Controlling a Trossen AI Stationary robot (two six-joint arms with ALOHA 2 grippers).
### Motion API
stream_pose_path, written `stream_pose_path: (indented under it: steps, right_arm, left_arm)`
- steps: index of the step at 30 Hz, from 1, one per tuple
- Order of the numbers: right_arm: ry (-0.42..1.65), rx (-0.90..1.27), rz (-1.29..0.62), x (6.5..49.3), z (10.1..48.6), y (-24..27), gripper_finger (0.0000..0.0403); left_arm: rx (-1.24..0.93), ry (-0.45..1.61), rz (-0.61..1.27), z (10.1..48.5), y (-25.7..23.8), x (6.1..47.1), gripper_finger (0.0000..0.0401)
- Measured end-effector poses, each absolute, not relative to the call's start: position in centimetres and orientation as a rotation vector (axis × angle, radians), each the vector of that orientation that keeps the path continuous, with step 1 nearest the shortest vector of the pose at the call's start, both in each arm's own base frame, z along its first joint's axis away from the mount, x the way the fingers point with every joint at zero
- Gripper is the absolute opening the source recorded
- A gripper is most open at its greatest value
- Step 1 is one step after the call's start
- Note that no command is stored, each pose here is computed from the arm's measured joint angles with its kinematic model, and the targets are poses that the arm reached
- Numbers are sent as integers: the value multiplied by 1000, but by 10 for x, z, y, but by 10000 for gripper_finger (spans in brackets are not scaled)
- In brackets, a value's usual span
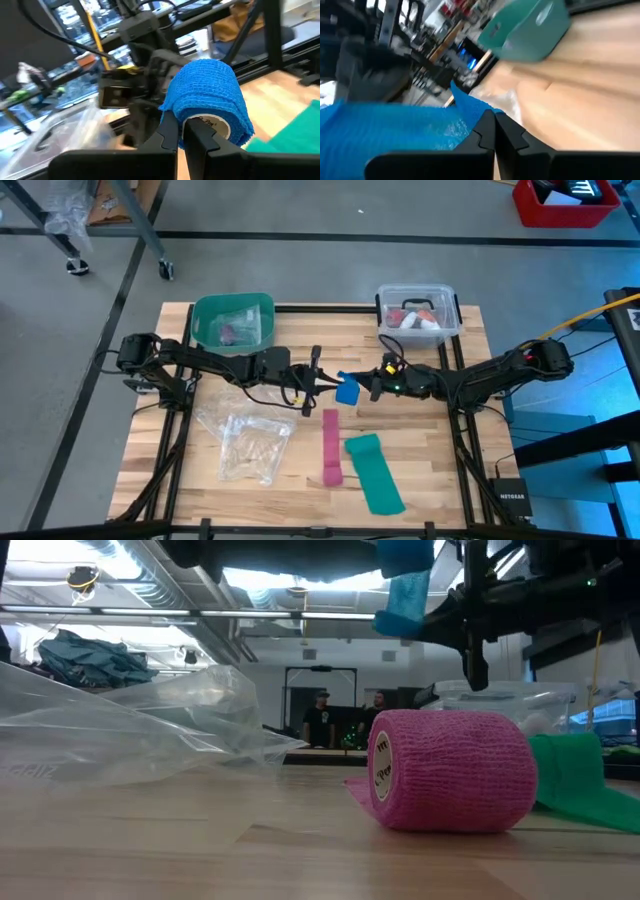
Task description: Roll bandage
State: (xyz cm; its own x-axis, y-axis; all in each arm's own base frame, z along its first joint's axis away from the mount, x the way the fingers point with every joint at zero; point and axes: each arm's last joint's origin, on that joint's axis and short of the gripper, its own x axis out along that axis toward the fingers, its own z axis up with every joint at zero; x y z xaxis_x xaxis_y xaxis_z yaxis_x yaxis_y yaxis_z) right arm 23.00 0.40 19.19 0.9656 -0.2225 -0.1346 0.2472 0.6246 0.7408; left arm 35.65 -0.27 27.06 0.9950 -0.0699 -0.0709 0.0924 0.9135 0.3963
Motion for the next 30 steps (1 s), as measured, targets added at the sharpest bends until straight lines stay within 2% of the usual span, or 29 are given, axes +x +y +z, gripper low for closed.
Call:
stream_pose_path:
  steps: [5,16,22,30]
  right_arm:
    - [82,927,-142,231,192,8,0]
    - [79,1073,161,231,207,15,0]
    - [96,1090,88,232,202,14,14]
    - [108,981,55,231,199,13,86]
  left_arm:
    - [487,72,3,271,5,357,0]
    - [557,64,20,273,9,356,0]
    - [553,72,32,273,10,356,0]
    - [565,52,38,274,10,356,0]
